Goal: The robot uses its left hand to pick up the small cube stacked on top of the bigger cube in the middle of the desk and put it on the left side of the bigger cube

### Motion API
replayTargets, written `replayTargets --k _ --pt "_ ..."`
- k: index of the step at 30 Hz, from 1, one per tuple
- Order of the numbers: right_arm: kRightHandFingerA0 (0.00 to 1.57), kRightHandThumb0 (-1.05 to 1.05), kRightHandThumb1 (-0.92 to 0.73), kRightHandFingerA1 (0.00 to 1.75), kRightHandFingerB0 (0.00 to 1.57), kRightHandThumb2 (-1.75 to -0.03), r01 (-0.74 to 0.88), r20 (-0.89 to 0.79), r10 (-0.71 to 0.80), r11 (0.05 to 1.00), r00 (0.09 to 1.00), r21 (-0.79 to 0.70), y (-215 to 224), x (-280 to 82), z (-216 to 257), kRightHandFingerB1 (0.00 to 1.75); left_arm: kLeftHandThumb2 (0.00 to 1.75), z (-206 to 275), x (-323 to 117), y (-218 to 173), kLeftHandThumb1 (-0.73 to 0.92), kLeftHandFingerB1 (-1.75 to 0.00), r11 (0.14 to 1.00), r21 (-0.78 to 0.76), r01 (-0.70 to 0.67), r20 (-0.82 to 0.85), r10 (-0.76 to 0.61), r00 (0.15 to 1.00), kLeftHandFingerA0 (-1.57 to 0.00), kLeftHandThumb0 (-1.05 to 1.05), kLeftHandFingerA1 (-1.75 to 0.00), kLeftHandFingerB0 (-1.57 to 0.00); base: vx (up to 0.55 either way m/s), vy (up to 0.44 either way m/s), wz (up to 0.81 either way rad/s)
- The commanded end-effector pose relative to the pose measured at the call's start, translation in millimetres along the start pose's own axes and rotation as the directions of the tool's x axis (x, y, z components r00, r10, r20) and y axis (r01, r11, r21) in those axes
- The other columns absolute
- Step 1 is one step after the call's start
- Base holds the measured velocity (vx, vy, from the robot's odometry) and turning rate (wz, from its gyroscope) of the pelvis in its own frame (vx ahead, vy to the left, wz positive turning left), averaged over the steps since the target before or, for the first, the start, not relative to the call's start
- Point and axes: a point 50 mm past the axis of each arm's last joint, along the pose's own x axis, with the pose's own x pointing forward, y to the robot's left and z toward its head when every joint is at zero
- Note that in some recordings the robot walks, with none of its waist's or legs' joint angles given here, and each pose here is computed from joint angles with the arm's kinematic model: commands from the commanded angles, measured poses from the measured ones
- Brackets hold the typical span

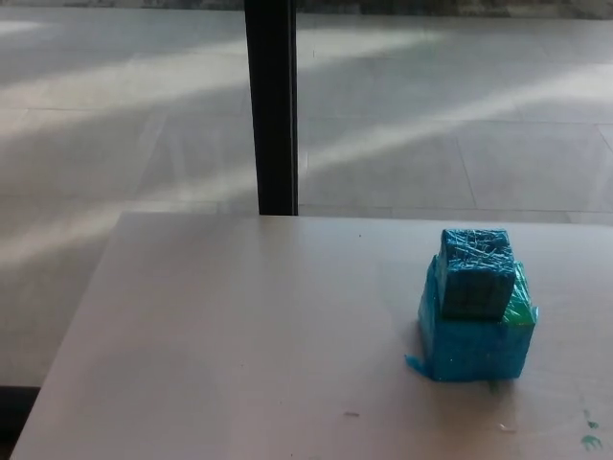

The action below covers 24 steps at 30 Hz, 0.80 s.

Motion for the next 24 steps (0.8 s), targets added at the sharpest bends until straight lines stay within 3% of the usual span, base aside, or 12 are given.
replayTargets --k 1,2,6,8,9,10,13,14,17,20,21,24 --pt "0.49 -0.86 -0.62 1.05 0.3 -0.68 -0.022 0.07 0.022 1.0 0.997 -0.004 -25.9 -4.5 12.1 0.87 1.06 51.0 -0.3 24.6 0.73 -0.18 0.962 -0.247 -0.119 0.065 0.139 0.988 -0.47 -0.85 -0.57 -0.01 0.0 0.0 0.0" --pt "0.49 -0.86 -0.64 1.01 0.32 -0.68 -0.032 0.065 0.032 0.999 0.997 -0.003 -26.2 -3.1 11.2 0.84 0.67 68.7 -4.0 21.5 0.88 -0.21 0.962 -0.265 -0.062 0.128 0.099 0.987 -0.32 -0.81 -0.36 -0.04 0.0 0.0 0.0" --pt "0.5 -0.88 -0.63 1.02 0.33 -0.67 -0.034 0.072 0.032 0.999 0.997 0.018 -26.2 -3.0 9.4 0.86 1.04 196.4 -29.3 -21.5 0.74 -0.35 0.98 -0.121 0.158 0.489 -0.079 0.869 -0.06 -0.78 -0.36 -0.11 -0.01 -0.002 0.02" --pt "0.49 -0.89 -0.61 1.06 0.31 -0.67 -0.037 0.075 0.035 0.999 0.997 0.017 -26.6 -3.4 10.1 0.88 0.68 218.7 -38.2 -32.5 0.92 -0.27 0.982 -0.06 0.18 0.547 -0.118 0.829 -0.11 -0.76 -0.29 -0.16 0.0 0.0 0.0" --pt "0.49 -0.89 -0.61 1.07 0.32 -0.66 -0.038 0.076 0.036 0.999 0.996 0.02 -26.8 -2.7 9.8 0.87 1.1 241.1 -48.5 -45.6 0.53 -0.46 0.982 -0.014 0.19 0.602 -0.143 0.786 -0.01 -0.35 -0.49 0.0 0.0 0.0 0.0" --pt "0.49 -0.86 -0.61 1.04 0.31 -0.67 -0.04 0.076 0.038 0.999 0.996 0.021 -26.7 -3.5 10.6 0.85 0.67 269.7 -67.0 -67.8 0.91 -0.29 0.974 0.103 0.203 0.686 -0.217 0.694 -0.21 -0.66 -0.35 -0.15 0.0 0.0 0.0" --pt "0.47 -0.82 -0.61 1.02 0.31 -0.69 -0.042 0.076 0.041 0.999 0.996 0.014 -25.9 -5.2 12.0 0.83 1.01 300.6 -95.4 -99.2 0.73 -0.44 0.961 0.194 0.197 0.762 -0.274 0.587 -0.26 -0.75 -0.52 -0.14 0.0 0.0 0.0" --pt "0.48 -0.85 -0.6 1.05 0.32 -0.68 -0.043 0.073 0.042 0.999 0.996 0.015 -25.7 -5.1 12.3 0.86 0.71 329.1 -134.2 -133.8 0.92 -0.36 0.932 0.314 0.181 0.822 -0.362 0.44 -0.15 -0.87 -0.53 -0.18 0.0 0.0 0.0" --pt "0.51 -0.88 -0.62 1.04 0.32 -0.67 -0.047 0.077 0.047 0.999 0.996 -0.001 -26.8 -3.5 11.3 0.86 0.67 343.2 -165.1 -156.7 0.91 -0.37 0.905 0.353 0.239 0.839 -0.419 0.348 -0.51 -0.85 -0.62 -0.21 0.0 0.0 0.0" --pt "0.51 -0.88 -0.62 1.04 0.33 -0.66 -0.048 0.073 0.049 0.999 0.996 -0.009 -26.3 -3.1 11.6 0.84 0.67 361.3 -193.2 -191.6 0.9 -0.33 0.864 0.445 0.238 0.849 -0.491 0.197 -0.34 -0.84 -0.54 -0.25 0.0 0.0 0.0" --pt "0.51 -0.86 -0.6 1.05 0.35 -0.67 -0.047 0.07 0.047 0.999 0.996 -0.004 -26.0 -3.2 11.9 0.86 0.69 363.8 -204.0 -199.8 0.88 -0.33 0.85 0.479 0.219 0.84 -0.516 0.167 -0.89 -0.95 -1.13 -0.24 0.0 0.0 0.0" --pt "0.5 -0.87 -0.6 1.07 0.34 -0.67 -0.05 0.065 0.049 0.999 0.997 0.015 -25.6 -2.6 11.3 0.87 0.7 368.3 -236.4 -220.6 0.92 -0.34 0.816 0.566 0.116 0.814 -0.575 0.081 -0.85 -0.94 -0.96 -0.22 0.0 0.0 0.0"
